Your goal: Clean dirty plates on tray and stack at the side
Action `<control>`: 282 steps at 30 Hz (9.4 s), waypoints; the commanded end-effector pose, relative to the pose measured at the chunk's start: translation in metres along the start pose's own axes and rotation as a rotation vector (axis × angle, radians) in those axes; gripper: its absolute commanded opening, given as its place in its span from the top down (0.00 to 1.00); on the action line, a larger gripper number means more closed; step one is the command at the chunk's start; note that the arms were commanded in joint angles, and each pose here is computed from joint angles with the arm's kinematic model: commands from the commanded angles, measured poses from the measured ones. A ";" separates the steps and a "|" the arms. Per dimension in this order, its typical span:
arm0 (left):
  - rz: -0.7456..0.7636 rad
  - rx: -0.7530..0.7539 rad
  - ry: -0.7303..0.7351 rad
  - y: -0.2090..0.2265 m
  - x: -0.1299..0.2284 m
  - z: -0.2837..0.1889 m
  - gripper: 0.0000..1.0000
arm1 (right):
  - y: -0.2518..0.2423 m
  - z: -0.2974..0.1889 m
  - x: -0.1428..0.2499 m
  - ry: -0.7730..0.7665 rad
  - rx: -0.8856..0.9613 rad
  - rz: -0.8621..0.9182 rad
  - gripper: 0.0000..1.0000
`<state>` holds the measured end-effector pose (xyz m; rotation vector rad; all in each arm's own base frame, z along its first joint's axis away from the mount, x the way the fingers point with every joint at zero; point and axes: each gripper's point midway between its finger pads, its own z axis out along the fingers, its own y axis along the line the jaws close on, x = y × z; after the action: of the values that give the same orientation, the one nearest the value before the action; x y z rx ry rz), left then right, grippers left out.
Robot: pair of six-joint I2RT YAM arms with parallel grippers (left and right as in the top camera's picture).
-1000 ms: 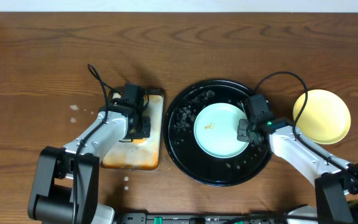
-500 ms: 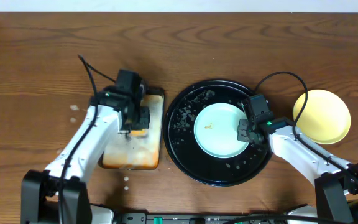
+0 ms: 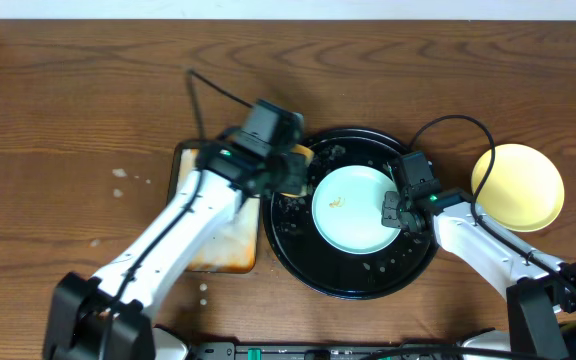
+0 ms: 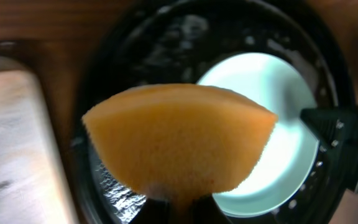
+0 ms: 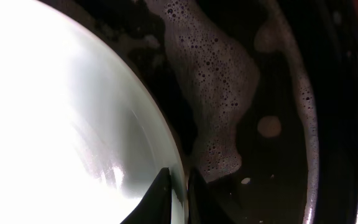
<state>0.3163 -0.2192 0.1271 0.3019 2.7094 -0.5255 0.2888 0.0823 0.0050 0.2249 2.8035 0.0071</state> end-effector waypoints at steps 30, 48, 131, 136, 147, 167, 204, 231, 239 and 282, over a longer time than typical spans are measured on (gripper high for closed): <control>0.242 -0.285 0.186 0.003 0.070 0.169 0.89 | -0.014 0.006 0.002 0.000 0.055 0.020 0.96; 0.335 -0.629 0.140 0.046 0.038 0.131 0.89 | -0.017 0.006 0.007 0.023 0.068 0.017 0.98; -0.213 -0.197 -0.083 0.101 0.009 -0.126 0.18 | 0.005 -0.078 -0.058 -0.259 -0.022 -0.260 0.99; -0.213 -0.197 -0.082 0.101 0.009 -0.126 0.17 | 0.009 -0.054 -0.022 -0.074 -0.090 -0.129 0.90; -0.214 -0.197 -0.083 0.101 0.009 -0.126 0.17 | 0.013 -0.001 0.012 0.142 -0.094 -0.033 0.86; -0.214 -0.197 -0.083 0.101 0.009 -0.126 0.17 | -0.017 -0.026 -0.014 0.050 -0.081 0.029 0.73; -0.214 -0.197 -0.083 0.101 0.009 -0.126 0.17 | -0.015 -0.075 -0.066 -0.236 -0.088 -0.141 0.99; -0.214 -0.197 -0.083 0.101 0.009 -0.126 0.16 | 0.021 -0.213 -0.077 -0.741 0.641 -0.800 0.99; -0.214 -0.197 -0.083 0.101 0.009 -0.126 0.16 | 0.047 -0.221 -0.065 -0.769 0.645 -0.959 0.99; -0.214 -0.197 -0.083 0.101 0.009 -0.126 0.16 | 0.058 -0.238 -0.063 -0.832 0.685 -0.974 0.99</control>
<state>0.2975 -0.0761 0.2004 -0.0808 2.6993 -0.3128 0.2815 0.1356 0.2444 -0.8278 1.7472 -0.9893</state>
